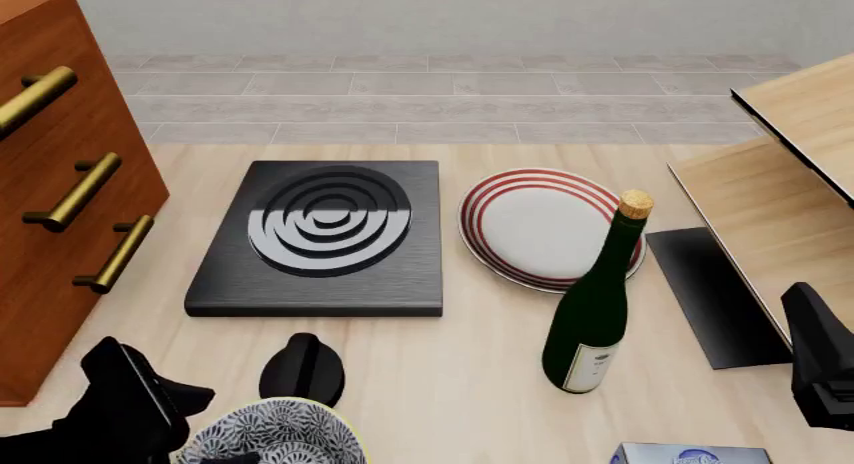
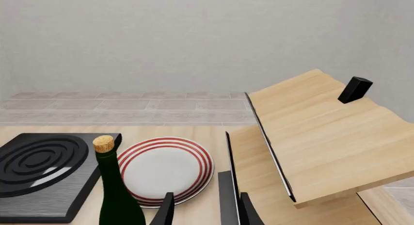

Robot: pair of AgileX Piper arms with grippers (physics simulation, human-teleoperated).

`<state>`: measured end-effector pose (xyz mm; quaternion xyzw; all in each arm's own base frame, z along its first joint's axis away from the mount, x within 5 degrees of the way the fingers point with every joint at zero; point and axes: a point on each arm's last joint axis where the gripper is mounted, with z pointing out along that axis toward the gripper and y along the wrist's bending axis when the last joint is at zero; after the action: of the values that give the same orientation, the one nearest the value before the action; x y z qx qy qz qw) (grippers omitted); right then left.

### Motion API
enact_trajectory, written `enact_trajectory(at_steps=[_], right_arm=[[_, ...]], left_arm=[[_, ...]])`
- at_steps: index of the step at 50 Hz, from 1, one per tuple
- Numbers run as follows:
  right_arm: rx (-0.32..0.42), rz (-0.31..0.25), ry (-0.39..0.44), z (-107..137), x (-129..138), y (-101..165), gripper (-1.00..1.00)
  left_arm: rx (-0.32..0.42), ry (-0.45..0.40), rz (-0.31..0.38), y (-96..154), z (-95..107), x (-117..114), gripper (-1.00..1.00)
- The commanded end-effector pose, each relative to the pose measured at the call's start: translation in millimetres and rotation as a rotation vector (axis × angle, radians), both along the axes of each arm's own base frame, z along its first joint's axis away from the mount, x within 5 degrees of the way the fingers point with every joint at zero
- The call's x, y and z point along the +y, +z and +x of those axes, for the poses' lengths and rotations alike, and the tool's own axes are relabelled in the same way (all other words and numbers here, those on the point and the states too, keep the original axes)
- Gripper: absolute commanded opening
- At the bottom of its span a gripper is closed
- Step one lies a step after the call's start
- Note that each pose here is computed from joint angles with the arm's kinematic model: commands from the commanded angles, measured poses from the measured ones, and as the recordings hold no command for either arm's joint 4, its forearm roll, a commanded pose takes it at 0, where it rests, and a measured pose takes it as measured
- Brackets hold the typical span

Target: Put the bowl on the stove.

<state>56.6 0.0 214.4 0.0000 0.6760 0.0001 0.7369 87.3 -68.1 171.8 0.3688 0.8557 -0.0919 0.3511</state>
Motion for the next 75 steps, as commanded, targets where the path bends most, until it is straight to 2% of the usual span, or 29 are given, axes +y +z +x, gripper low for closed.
enact_trajectory(at_steps=[1,21,22,23,24,26,40,49,57,61,62,75], right_arm=[[0.000,0.000,0.000,0,0,0,1.00],[0.000,0.000,0.000,0,0,0,1.00],[0.000,0.000,0.000,0,0,0,1.00],[0.000,0.000,0.000,0,0,0,1.00],[0.000,0.000,0.000,0,0,0,1.00],[0.000,0.000,0.000,0,0,0,1.00],[0.000,0.000,0.000,0,0,0,1.00],[0.000,0.000,0.000,0,0,0,1.00],[0.000,0.000,0.000,0,0,0,1.00],[0.000,0.000,0.000,0,0,0,1.00],[0.000,0.000,0.000,0,0,0,1.00],[0.000,0.000,0.000,0,0,0,1.00]], left_arm=[[0.007,-0.009,0.012,-4,1,-1,1.00],[-0.015,-0.005,0.016,-10,6,-2,1.00],[-0.013,-0.007,0.015,-10,5,-2,-1.00],[-0.007,-0.009,0.005,-9,3,-3,-1.00],[-0.045,-0.015,0.007,-5,4,0,-1.00],[-0.022,-0.015,0.000,-4,3,-2,-1.00],[-0.050,-0.039,-0.018,16,-1,-3,-1.00],[-0.098,-0.043,-0.054,46,-4,0,-1.00],[-0.124,-0.004,-0.107,72,-5,3,-1.00],[-0.135,0.002,-0.114,76,-5,4,-1.00],[-0.134,0.025,-0.141,84,-4,3,-1.00],[-0.147,0.096,-0.226,117,1,2,-1.00]])
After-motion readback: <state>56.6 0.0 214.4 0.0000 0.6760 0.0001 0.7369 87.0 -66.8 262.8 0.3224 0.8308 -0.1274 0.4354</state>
